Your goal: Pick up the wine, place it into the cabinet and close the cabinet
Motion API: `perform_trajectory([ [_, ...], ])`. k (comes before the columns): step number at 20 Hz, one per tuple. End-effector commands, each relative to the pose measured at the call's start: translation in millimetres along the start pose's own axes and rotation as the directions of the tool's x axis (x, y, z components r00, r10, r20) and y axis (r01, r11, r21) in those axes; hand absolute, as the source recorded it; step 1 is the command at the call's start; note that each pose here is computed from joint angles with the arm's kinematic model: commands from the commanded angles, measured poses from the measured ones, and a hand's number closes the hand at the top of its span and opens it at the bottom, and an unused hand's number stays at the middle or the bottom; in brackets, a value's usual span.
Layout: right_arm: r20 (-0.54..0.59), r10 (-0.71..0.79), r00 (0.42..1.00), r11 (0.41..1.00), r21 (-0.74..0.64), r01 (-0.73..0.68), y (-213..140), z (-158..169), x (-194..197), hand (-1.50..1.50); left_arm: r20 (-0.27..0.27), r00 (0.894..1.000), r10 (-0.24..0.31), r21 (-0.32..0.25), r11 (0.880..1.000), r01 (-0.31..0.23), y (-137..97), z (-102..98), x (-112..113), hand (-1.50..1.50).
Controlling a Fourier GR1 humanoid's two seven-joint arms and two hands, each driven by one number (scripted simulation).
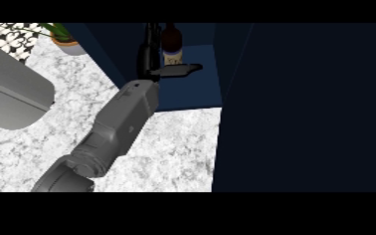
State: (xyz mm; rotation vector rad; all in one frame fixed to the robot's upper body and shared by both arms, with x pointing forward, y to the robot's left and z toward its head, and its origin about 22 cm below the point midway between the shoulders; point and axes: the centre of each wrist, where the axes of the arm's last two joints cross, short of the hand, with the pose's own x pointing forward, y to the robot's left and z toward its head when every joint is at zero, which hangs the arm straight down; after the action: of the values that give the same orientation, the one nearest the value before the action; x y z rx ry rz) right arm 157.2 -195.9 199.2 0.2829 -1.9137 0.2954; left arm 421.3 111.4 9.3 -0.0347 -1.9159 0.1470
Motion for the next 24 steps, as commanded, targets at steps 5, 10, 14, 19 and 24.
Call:
perform_trajectory([
  [5, 0.004, -0.018, 1.0, 1.0, 0.012, 0.018, -3.1, 0.0, 0.0, -1.5, -0.044, 0.999, 0.027, 0.058, 0.998, -0.024, 17.9, 25.9, -22.3, -1.5],
  [10, 0.005, -0.001, 1.0, 1.0, -0.012, 0.001, 0.9, 8.1, 8.1, -1.5, -0.056, 0.997, 0.052, 0.025, 0.998, -0.051, 25.6, 48.0, -34.6, -1.5],
  [14, -0.001, 0.004, 1.0, 1.0, -0.024, -0.004, -9.3, -1.3, 0.7, -1.5, -0.066, 0.996, 0.052, -0.005, 0.999, -0.053, 6.7, 54.0, -26.3, -1.5],
  [19, 0.005, 0.025, 1.0, 0.998, -0.06, -0.025, -9.7, 14.1, 13.4, -1.5, -0.068, 0.996, 0.066, -0.044, 0.997, -0.069, -19.6, 94.7, -20.5, -1.5],
  [24, 0.0, 0.037, 0.999, 0.995, -0.088, -0.037, -10.3, 12.0, 8.4, -1.5, -0.047, 0.997, 0.067, -0.056, 0.996, -0.07, -40.8, 133.2, -1.1, -1.5],
])
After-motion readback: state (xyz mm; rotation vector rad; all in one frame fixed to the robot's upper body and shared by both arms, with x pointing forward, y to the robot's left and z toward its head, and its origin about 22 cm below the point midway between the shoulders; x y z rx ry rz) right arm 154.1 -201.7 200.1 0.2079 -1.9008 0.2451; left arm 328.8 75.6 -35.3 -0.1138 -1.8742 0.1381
